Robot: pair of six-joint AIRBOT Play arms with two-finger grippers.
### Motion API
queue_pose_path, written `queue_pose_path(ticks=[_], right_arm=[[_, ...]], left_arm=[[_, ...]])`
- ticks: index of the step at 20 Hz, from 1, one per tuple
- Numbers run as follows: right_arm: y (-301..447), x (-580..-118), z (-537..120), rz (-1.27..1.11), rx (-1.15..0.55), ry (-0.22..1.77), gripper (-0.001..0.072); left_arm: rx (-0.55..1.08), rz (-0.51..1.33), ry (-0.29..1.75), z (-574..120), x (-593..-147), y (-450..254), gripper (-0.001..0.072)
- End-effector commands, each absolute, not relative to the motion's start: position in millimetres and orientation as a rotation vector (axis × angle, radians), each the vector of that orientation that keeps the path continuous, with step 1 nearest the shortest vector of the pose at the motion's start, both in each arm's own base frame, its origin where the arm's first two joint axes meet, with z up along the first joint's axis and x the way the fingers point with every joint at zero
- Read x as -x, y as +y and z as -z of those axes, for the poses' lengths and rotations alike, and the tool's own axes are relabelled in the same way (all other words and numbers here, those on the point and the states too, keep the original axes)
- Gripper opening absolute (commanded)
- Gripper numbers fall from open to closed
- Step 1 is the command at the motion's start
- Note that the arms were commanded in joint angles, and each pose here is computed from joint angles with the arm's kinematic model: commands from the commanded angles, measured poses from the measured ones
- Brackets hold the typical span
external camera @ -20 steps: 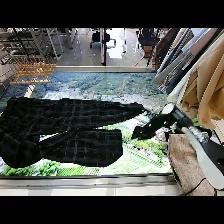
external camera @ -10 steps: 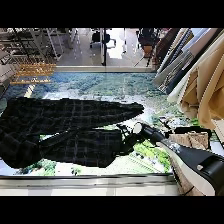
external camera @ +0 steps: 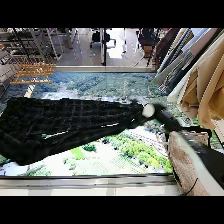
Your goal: Fold the clothes and pants, and hang the long-sleeved shirts on hangers.
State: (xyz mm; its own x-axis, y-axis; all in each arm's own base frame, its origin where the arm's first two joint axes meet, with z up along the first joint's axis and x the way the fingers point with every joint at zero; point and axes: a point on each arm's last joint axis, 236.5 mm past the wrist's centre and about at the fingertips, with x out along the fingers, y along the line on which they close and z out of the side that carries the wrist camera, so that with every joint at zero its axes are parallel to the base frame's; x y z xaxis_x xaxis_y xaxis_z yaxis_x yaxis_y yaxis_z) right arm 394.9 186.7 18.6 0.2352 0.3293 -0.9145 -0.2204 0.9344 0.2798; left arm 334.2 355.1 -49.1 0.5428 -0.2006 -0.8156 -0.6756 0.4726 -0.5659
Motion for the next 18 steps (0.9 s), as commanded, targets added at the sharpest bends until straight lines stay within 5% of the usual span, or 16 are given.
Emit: queue_pose_path(ticks=[1,14,15,16,17,18], right_arm=[[69,-400,-86,-0.095,-0.004,1.208,0.0011],[57,-387,-76,-0.146,-0.031,1.283,0.0013],[57,-387,-76,-0.146,-0.031,1.283,0.0013],[57,-387,-76,-0.146,-0.031,1.284,0.0013],[57,-386,-76,-0.145,-0.030,1.284,0.0013],[57,-387,-76,-0.143,-0.029,1.283,0.0013]], left_arm=[[1.078,-0.349,1.004,51,-333,351,0.0591],[1.072,-0.328,1.056,95,-365,313,0.0565],[1.072,-0.321,1.066,100,-369,308,0.0424],[1.073,-0.308,1.082,105,-372,302,0.0180],[1.073,-0.293,1.097,107,-374,296,0.0014],[1.075,-0.284,1.093,105,-378,294,0.0014]])
